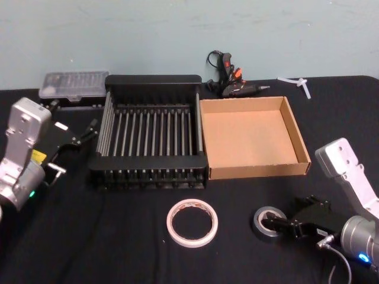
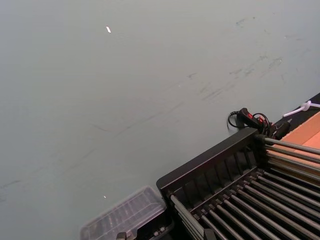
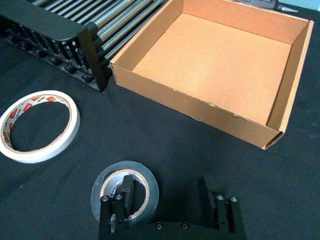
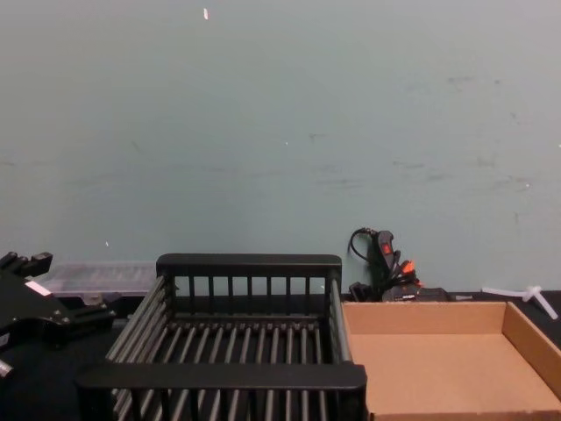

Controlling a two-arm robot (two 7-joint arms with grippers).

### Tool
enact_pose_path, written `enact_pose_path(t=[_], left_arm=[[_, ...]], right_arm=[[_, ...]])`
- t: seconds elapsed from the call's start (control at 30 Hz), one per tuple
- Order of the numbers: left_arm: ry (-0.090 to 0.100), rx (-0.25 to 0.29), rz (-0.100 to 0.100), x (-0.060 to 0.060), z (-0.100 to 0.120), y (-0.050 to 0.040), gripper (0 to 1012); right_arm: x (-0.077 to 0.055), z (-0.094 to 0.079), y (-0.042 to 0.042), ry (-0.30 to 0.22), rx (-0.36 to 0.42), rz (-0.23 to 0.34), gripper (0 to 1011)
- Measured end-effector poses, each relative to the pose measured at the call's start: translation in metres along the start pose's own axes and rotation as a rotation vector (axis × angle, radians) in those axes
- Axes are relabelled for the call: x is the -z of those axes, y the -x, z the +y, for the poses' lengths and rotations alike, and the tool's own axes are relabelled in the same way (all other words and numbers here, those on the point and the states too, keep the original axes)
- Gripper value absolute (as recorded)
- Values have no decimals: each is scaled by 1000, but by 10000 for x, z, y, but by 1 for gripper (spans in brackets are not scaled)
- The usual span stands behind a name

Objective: Pick up the white tape and place it into the black box , Pick up the silver tape and place it into the brown box.

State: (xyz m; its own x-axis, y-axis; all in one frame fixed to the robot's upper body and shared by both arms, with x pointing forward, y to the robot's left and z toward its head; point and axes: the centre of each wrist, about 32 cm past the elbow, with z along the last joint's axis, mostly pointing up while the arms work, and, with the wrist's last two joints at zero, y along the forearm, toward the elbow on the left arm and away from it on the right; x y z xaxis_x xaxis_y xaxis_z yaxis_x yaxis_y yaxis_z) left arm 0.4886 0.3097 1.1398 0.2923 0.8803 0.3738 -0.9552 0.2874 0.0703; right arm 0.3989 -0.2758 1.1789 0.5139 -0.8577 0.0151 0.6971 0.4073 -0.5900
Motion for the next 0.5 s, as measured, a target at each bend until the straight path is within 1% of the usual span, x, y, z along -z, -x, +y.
enact_pose_path(t=[0.13,0.17,0.3,0.33,0.37,0.4,0.5], left_arm=[[0,0,0,0,0,0,1001],[0,0,0,0,0,0,1001],[0,0,0,0,0,0,1001],[0,0,0,0,0,0,1001],[0,0,0,0,0,0,1001],[0,0,0,0,0,0,1001],[0,0,0,0,0,0,1001]], right_arm=[[0,-1,0,0,0,1,787],[0,-1,0,0,0,1,732],[0,-2,1,0,0,1,652],[0,-2,1,0,0,1,592],[0,-2,1,0,0,1,572],[0,-2,1,0,0,1,509],[0,-2,1,0,0,2,449]])
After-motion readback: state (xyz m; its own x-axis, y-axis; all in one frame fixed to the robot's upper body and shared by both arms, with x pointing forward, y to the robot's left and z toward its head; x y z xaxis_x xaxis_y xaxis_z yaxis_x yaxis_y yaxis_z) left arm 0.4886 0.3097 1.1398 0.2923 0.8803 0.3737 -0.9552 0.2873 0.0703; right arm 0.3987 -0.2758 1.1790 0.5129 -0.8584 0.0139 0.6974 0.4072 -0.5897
